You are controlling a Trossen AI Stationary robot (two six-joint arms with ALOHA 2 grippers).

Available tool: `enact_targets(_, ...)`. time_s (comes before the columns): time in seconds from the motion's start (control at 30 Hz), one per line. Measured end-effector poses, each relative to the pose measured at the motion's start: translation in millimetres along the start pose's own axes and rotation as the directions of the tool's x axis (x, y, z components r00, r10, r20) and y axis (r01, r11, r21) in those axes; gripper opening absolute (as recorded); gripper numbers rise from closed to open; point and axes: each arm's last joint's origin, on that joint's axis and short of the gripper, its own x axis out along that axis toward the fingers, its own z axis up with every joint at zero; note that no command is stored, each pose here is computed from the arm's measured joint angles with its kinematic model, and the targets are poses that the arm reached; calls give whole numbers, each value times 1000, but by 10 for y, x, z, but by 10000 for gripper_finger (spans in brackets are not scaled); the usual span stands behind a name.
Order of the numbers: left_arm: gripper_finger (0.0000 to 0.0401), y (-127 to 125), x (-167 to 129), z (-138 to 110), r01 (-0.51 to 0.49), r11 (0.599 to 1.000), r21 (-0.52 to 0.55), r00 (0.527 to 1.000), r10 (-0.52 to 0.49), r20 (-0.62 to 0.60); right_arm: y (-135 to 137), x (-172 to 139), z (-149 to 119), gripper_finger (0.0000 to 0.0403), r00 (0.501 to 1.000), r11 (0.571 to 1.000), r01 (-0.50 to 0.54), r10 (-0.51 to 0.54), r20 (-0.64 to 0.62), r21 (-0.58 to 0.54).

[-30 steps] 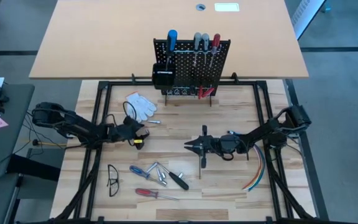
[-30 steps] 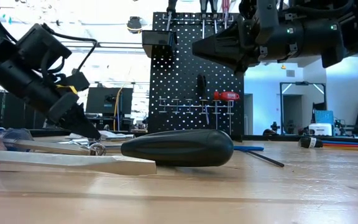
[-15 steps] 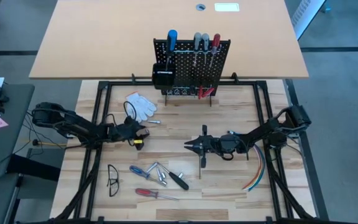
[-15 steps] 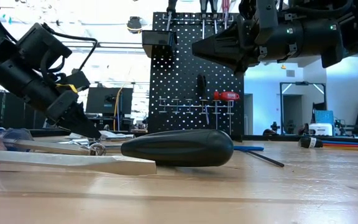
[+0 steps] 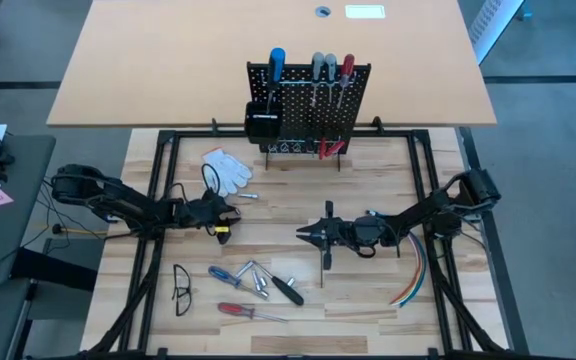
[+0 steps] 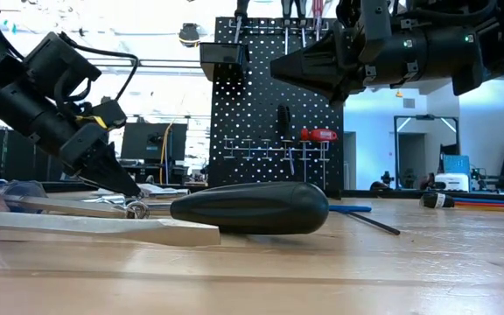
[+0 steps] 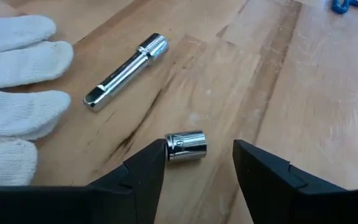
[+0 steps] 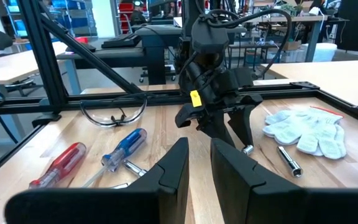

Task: Hang tools onto peg board
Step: Put the socket in the pegboard bin, then put the socket wrench in the pegboard bin

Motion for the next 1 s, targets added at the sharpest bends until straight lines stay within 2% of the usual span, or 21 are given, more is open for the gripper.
enact_targets(0.17, 179, -34, -7, -2, 40, 999, 4, 999, -40, -2, -1, 0, 0, 76, 1000, 1000, 0, 0, 0, 0)
enact_targets(0.4, 179, 5, -9, 19, -99, 995, -29, 993, 101, 54, -1, 0, 0, 76, 1000, 1000, 1, -1, 0, 0)
enact_targets(0.73, 180, -1, -8, 15, -79, 996, -50, 996, 82, 46, -1, 0, 0, 76, 1000, 1000, 0, 0, 0, -3)
enact_targets(1.0, 231, -5, -5, 25, -79, 995, -63, 995, 82, 48, 0, 0, 0, 76, 1000, 1000, 0, 0, 0, -5)
